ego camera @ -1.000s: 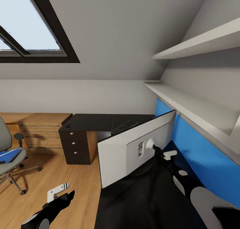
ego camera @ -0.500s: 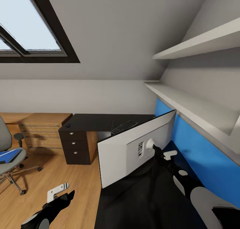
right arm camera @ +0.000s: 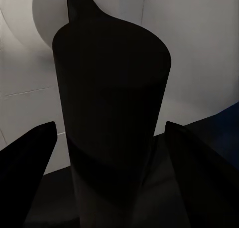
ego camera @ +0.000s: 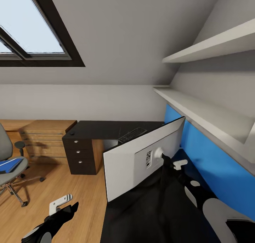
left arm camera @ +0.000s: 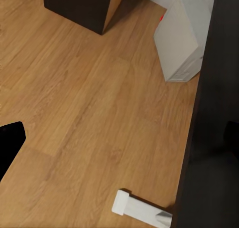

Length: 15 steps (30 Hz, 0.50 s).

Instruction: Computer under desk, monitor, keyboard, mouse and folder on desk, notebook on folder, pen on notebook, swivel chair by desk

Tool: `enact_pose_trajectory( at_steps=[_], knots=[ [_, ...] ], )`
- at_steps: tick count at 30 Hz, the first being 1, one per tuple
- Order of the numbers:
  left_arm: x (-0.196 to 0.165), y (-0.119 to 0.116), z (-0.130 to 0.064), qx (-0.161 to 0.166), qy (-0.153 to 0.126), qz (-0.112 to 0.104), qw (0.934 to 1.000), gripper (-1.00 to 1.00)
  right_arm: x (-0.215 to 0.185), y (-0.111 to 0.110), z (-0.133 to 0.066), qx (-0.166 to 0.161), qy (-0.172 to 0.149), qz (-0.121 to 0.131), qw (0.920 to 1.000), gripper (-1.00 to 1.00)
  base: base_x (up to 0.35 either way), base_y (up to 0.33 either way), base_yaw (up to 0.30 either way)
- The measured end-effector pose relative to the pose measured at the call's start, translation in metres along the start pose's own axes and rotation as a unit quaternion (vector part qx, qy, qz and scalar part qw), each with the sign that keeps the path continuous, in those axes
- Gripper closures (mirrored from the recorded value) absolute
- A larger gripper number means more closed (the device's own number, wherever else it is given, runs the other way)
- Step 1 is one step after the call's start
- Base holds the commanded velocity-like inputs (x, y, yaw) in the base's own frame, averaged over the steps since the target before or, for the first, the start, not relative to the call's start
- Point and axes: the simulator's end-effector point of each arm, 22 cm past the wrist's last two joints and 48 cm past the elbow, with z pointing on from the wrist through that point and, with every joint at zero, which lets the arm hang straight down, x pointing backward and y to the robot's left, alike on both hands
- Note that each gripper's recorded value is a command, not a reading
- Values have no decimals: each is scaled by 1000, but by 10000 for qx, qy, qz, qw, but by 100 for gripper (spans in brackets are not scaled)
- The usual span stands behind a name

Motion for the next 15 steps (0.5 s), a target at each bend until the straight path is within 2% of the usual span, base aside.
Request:
enact_pose_trajectory(
  at_steps=[3, 8, 15],
  knots=[
    [0, 1, 0, -5, -2, -4, 10000, -100, 1, -2, -1, -36, 12, -92, 10000, 100, 0, 0, 0],
    [0, 2, 0, -14, -2, -10, 10000, -100, 1, -4, -2, -20, 18, -95, 10000, 100, 0, -15, 0],
    [0, 2, 0, -16, -5, -12, 10000, -100, 1, -5, -2, -7, 21, -83, 10000, 100, 0, -161, 0]
  ],
)
